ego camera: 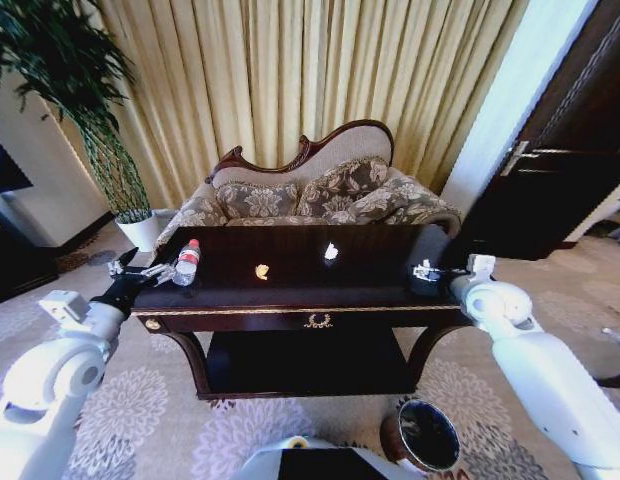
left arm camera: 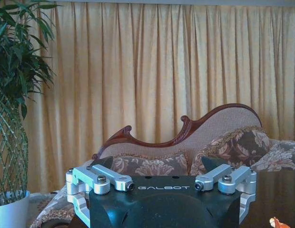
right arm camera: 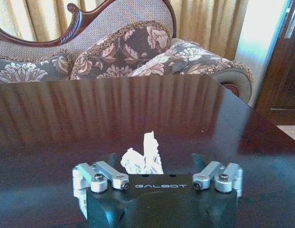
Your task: Move to the front of the table and place the trash on the table into the trash bin.
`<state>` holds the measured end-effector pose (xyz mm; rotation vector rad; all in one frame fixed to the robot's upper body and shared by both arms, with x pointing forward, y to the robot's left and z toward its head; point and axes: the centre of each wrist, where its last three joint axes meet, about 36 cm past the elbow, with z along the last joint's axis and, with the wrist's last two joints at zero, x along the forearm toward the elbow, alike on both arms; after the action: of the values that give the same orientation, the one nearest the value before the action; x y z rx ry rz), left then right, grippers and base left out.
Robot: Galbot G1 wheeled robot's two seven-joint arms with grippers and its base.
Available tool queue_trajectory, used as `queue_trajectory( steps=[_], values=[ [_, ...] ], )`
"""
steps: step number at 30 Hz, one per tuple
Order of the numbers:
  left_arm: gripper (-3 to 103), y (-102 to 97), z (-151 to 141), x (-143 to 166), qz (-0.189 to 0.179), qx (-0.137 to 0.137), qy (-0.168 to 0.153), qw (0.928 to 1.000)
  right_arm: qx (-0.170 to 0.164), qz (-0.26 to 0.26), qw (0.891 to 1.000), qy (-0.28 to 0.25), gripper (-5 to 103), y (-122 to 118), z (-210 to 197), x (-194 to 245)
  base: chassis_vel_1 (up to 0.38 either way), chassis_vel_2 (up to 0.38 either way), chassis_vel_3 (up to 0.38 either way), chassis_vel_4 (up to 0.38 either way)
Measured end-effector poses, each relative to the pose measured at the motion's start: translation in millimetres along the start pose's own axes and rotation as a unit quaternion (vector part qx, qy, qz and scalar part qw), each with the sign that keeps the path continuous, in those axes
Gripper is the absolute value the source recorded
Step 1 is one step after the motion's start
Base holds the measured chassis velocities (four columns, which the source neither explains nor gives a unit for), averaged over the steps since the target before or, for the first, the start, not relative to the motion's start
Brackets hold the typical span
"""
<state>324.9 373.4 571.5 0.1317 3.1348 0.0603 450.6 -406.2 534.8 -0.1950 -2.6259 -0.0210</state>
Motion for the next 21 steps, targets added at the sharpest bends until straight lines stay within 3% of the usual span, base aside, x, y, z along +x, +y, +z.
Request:
queue_trajectory(
  steps=[5,7,8,9,11,13,18,19,21],
  values=[
    [100,-0.7,-0.7,-0.3,0.002,0.000,-0.001,1.0000,0.001,0.001,1.000,0.000,70,-2.6,1.4,1.4,0.000,0.000,0.000,0.000],
    [100,-0.8,-0.9,-0.5,0.002,-0.001,-0.002,1.0000,0.001,0.001,1.000,0.000,70,-3.0,1.7,1.6,0.000,0.000,0.000,0.000],
    [100,-1.4,-1.7,-1.0,0.004,-0.001,-0.003,1.0000,0.002,0.001,1.000,0.000,59,-4.6,2.5,2.5,0.000,0.000,0.000,0.000],
    [100,-1.4,-1.7,-1.0,0.004,-0.001,-0.003,1.0000,0.002,0.001,1.000,0.000,59,-4.6,2.5,2.5,0.000,0.000,0.000,0.000],
    [100,-2.5,-2.7,-2.1,0.006,-0.002,-0.005,1.0000,0.003,0.002,1.000,0.000,48,-6.4,3.1,3.8,0.000,0.000,0.000,0.000],
    [100,-2.8,-3.1,-2.5,0.007,-0.002,-0.005,1.0000,0.003,0.001,1.000,0.000,48,-7.1,3.0,4.3,0.000,0.000,0.000,0.000],
    [100,-5.3,-4.7,-2.5,0.011,-0.002,-0.008,0.9999,0.004,0.002,1.000,-0.001,26,-11.0,2.7,6.9,0.000,0.000,0.000,0.000],
    [100,-5.3,-4.7,-2.5,0.011,-0.002,-0.008,0.9999,0.004,0.002,1.000,-0.001,26,-11.0,2.7,6.9,0.000,0.000,0.000,0.000],
    [100,-5.2,-4.3,-1.7,0.010,-0.002,-0.007,0.9999,0.004,0.002,1.000,-0.001,10,-11.9,4.9,9.0,0.000,0.000,0.000,0.000]
  ],
)
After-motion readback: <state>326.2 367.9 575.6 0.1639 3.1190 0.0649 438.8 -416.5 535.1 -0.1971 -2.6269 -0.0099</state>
